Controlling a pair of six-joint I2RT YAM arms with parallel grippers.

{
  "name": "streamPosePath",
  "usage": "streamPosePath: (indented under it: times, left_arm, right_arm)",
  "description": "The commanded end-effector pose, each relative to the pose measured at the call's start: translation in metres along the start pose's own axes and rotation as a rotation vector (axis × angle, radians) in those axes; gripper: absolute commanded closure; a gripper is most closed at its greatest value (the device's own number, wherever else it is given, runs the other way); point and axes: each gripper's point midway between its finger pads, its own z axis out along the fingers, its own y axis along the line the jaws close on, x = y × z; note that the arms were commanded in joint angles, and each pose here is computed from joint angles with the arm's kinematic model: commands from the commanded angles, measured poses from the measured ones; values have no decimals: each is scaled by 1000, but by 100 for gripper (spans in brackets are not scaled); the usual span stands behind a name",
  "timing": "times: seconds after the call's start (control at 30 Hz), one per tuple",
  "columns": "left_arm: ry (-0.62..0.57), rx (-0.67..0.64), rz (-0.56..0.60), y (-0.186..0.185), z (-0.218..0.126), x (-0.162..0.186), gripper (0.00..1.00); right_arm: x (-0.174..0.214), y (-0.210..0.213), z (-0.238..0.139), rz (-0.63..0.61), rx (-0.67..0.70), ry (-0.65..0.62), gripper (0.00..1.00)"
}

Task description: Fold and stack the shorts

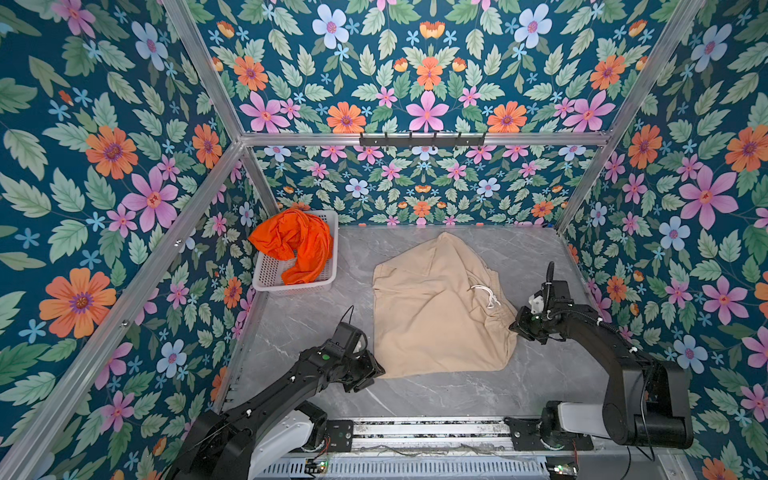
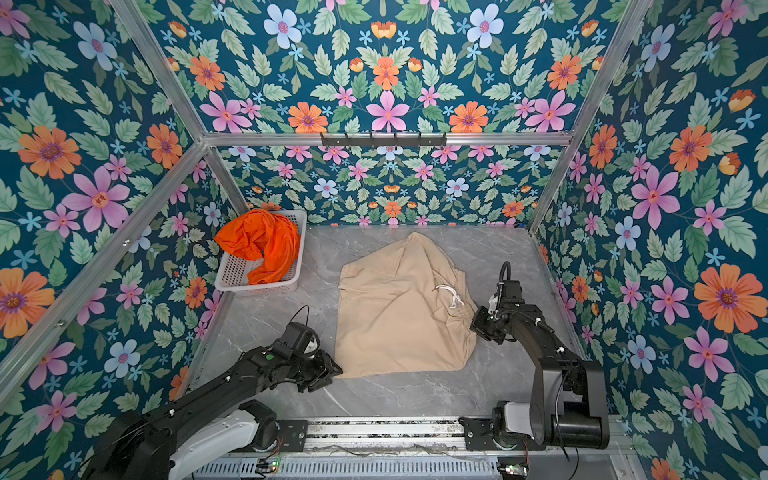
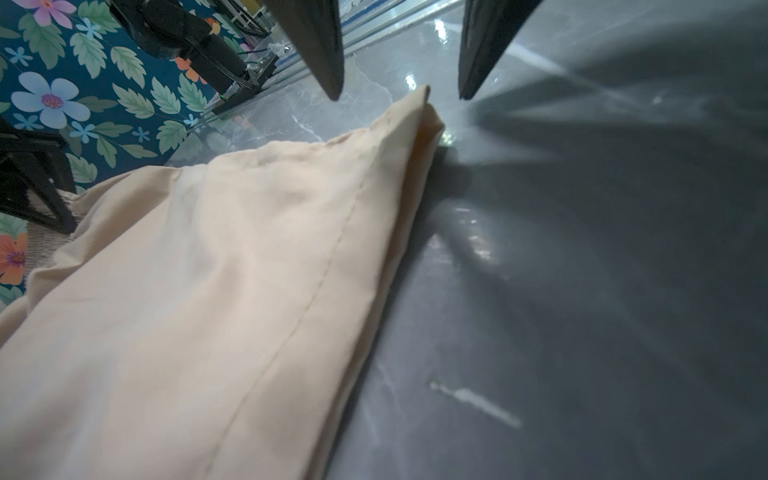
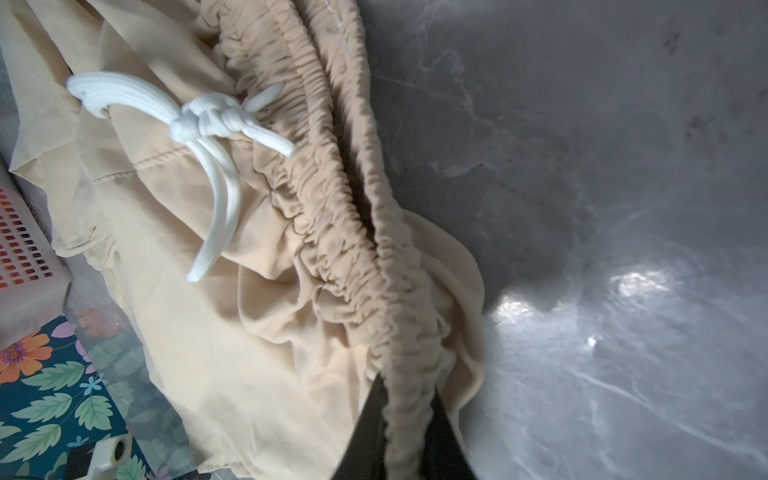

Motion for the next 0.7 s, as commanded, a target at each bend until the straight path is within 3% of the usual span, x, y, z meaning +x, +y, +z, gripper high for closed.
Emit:
streamPosePath:
  times: [0.0,0.43,0.67]
  left_arm:
    - [-27,38,-34,-4,1,-4,60]
    - [-132,94,-99,-3,6,-21,60]
    - [-145,92,-106,1,12,-25,65]
  right_arm:
    - [1,5,0,1,-19,1,87]
    - [7,14,0,-21,-39,9,88]
    - [9,18,-7,-33,-56,-5,89]
